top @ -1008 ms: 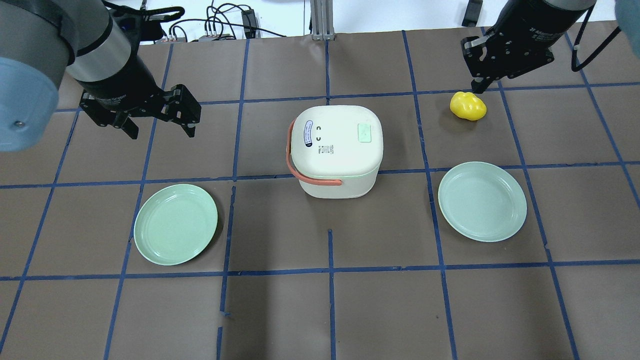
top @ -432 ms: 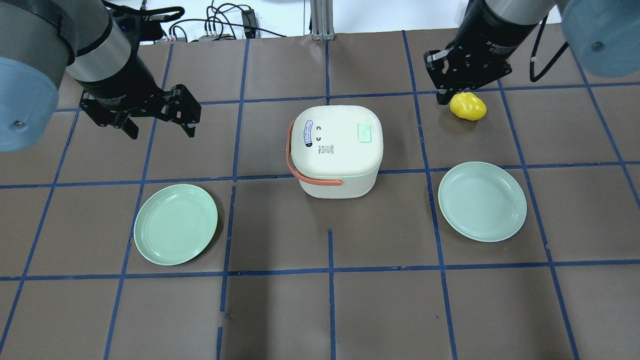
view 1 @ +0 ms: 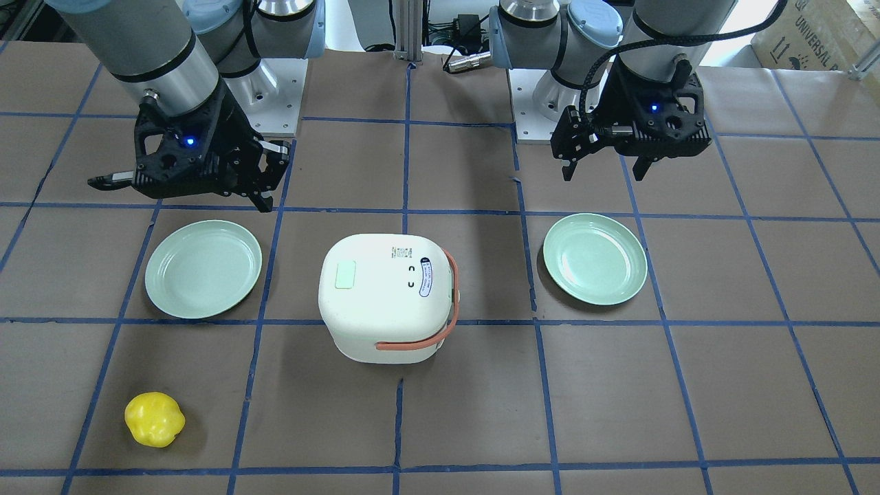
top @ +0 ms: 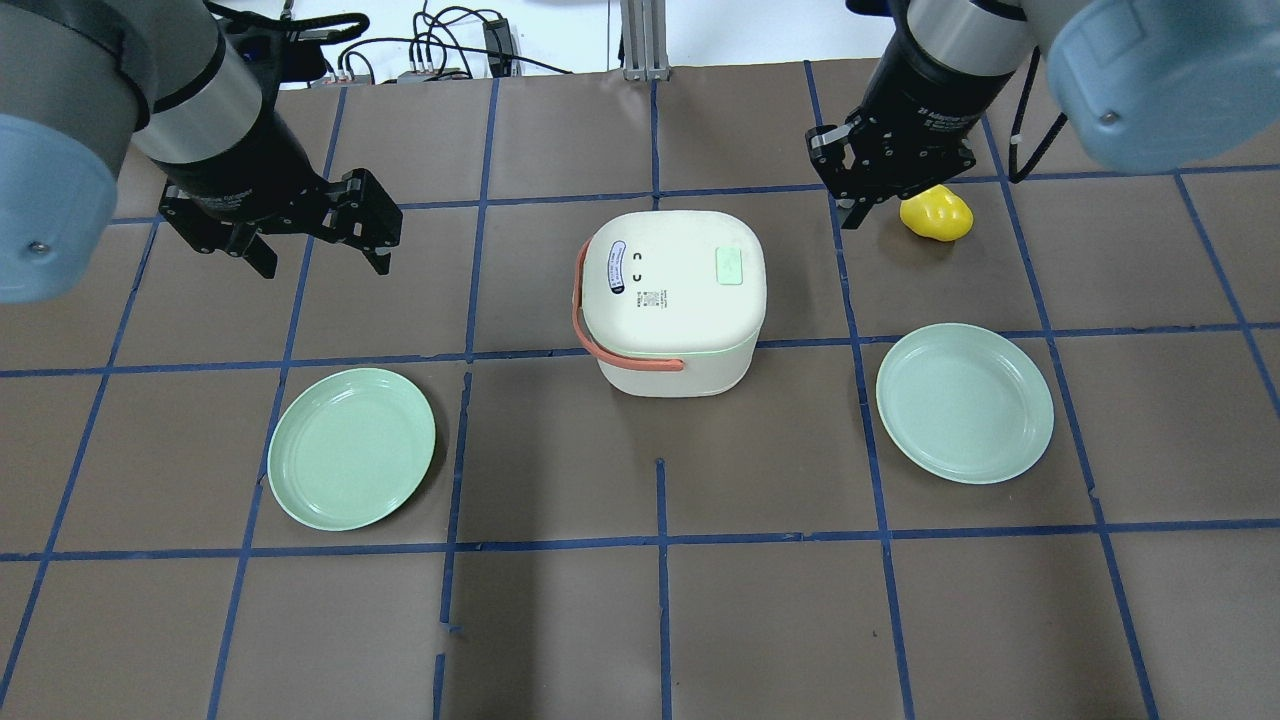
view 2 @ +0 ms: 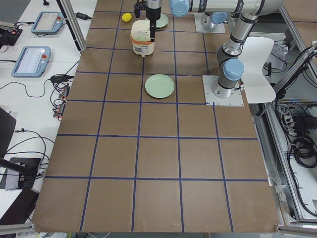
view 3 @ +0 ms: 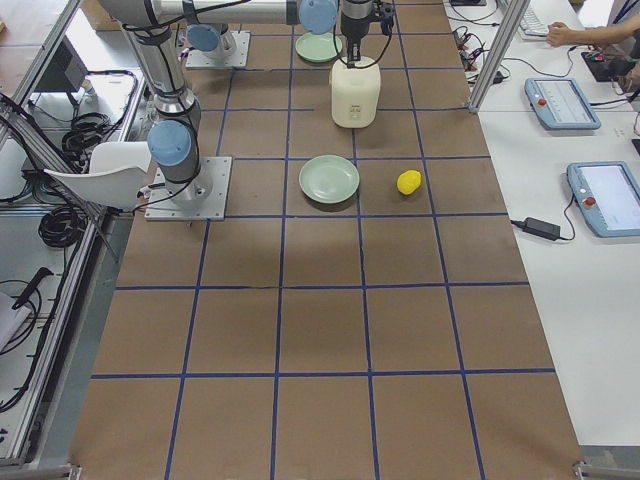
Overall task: Press rice cooker button
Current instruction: 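Move the right gripper over the white rice cooker's lid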
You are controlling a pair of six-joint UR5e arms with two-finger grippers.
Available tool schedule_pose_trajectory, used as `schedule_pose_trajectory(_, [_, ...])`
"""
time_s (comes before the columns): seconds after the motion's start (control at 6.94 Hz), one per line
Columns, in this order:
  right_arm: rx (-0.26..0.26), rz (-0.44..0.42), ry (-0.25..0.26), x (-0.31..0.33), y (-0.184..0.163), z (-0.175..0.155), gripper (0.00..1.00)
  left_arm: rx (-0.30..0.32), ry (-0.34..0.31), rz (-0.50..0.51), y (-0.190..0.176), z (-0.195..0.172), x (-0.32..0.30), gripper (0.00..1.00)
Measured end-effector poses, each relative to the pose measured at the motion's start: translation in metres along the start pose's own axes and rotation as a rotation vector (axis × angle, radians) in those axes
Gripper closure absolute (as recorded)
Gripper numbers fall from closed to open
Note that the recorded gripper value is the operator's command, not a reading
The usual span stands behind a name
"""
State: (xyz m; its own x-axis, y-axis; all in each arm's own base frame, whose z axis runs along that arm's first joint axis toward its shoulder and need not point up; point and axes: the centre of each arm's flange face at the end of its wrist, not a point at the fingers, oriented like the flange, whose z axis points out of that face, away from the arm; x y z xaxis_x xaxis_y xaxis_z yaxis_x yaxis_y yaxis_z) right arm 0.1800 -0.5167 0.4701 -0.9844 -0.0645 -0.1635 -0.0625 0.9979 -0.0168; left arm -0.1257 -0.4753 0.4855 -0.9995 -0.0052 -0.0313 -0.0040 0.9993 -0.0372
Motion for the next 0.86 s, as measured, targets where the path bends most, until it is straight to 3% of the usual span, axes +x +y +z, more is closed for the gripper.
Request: schedule_pose_trajectory(0.86, [0.039, -0.022, 0.020, -0.049, -0.011, 0.053, 0.95, 0.000, 0.000, 0.000, 0.000, 0.000, 0.000, 0.00])
